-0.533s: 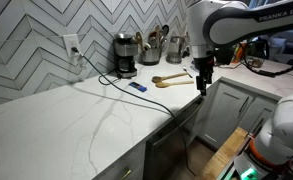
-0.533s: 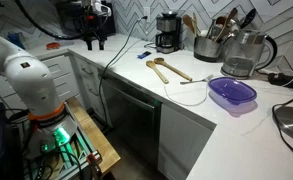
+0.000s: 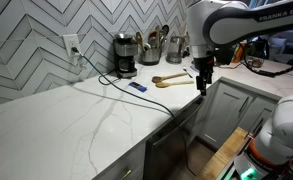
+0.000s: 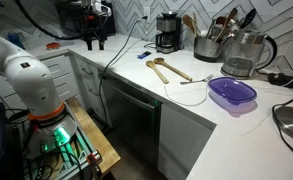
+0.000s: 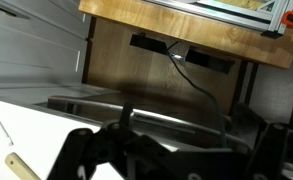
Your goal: Pull the utensil holding bucket slightly backwards
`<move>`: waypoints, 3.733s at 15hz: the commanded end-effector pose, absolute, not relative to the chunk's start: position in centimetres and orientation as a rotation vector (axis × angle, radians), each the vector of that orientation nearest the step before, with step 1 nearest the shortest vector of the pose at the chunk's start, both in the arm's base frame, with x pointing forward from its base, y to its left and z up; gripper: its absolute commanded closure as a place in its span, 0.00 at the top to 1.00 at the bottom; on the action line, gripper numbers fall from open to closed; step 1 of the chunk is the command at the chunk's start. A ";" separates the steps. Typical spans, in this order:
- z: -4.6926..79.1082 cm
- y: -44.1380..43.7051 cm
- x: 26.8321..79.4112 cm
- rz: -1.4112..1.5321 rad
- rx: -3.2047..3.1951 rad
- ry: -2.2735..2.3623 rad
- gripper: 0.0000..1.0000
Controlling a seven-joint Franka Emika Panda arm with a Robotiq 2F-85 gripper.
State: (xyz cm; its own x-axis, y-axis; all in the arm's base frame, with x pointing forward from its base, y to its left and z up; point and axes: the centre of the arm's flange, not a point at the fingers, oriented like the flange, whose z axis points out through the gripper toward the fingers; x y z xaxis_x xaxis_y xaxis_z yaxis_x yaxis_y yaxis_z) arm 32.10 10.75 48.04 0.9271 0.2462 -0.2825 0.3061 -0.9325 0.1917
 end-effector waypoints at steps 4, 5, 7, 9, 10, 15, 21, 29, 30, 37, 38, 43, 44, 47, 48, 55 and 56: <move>48.0 10.7 32.1 -0.374 2.853 0.415 1.00; 48.0 10.7 32.1 -0.374 2.853 0.415 1.00; 48.5 8.4 34.7 -0.263 2.877 0.263 1.00; 49.7 5.5 37.4 -0.129 2.895 0.144 1.00; 50.2 4.0 38.7 -0.066 2.903 0.086 1.00; 54.5 -2.0 45.8 0.260 2.942 -0.008 1.00; 57.2 -4.5 54.4 0.540 2.913 -0.036 1.00; 57.8 -6.4 60.2 0.683 2.880 -0.123 1.00; 57.6 -6.6 61.3 0.686 2.878 -0.129 1.00; 57.5 -6.8 62.8 0.698 2.874 -0.141 1.00; 57.6 -6.8 62.8 0.699 2.874 -0.142 1.00; 56.9 -8.9 66.9 0.860 2.861 -0.374 1.00; 56.6 -9.4 67.6 0.898 2.850 -0.408 1.00; 55.4 -10.9 70.6 1.002 2.810 -0.447 1.00; 55.0 -11.1 71.4 1.024 2.798 -0.456 1.00; 52.6 -11.9 77.3 0.916 2.821 -0.926 1.00; 52.5 -12.1 77.8 0.897 2.819 -1.004 1.00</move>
